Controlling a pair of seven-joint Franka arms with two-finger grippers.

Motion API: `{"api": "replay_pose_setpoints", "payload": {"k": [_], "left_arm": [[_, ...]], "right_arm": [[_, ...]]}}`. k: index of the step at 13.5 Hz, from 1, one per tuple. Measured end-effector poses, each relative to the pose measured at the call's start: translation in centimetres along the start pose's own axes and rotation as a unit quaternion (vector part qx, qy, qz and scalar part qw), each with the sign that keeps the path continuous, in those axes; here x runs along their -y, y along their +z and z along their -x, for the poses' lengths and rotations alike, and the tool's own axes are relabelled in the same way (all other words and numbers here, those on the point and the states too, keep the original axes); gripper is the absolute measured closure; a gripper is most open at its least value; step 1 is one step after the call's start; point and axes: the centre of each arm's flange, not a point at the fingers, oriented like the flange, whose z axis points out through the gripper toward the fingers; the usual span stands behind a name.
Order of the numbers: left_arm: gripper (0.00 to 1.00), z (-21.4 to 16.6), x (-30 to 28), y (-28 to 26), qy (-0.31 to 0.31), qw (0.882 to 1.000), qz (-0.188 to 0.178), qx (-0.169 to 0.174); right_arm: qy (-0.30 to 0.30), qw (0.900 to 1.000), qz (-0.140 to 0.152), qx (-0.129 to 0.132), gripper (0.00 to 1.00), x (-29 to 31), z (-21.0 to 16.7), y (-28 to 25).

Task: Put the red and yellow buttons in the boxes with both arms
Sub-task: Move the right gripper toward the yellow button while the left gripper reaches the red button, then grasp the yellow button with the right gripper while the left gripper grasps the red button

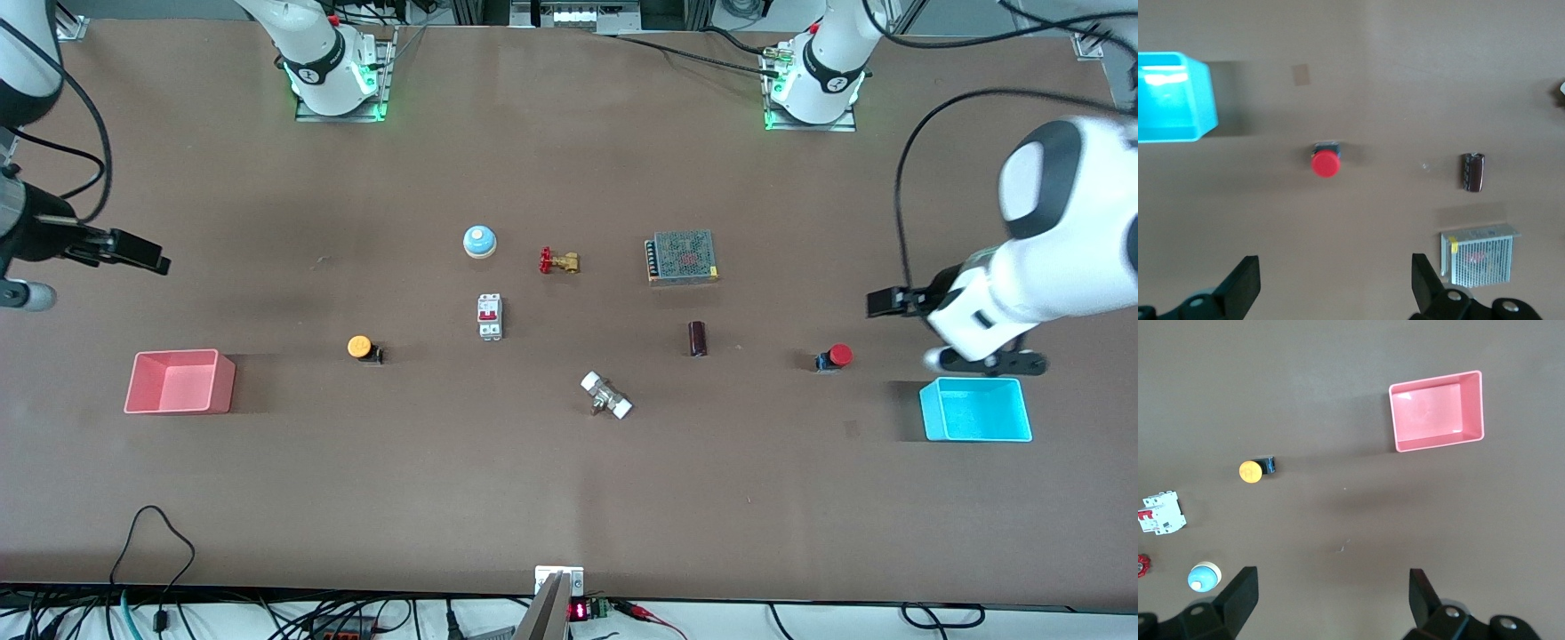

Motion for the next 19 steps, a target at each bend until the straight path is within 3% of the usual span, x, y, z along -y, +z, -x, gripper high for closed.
{"api": "replay_pose_setpoints", "payload": {"k": [7,16,19], "left_arm": [[0.0,-2.3,1.8,12.7,-0.02,1.0,0.005,0.01],[0.0,-4.0,3.0,19.2,0.01,1.0,-0.019,-0.001],[0.0,-3.4,3.1,21.3,0.009,1.0,-0.018,0.005]], "right_arm": [[0.001,1.0,-0.005,-0.003,0.0,0.5,-3.3,4.8],[-0.007,1.0,-0.003,-0.003,0.0,3.7,-3.8,6.9],[-0.002,0.999,-0.008,-0.034,0.0,4.4,-3.0,9.7]]}}
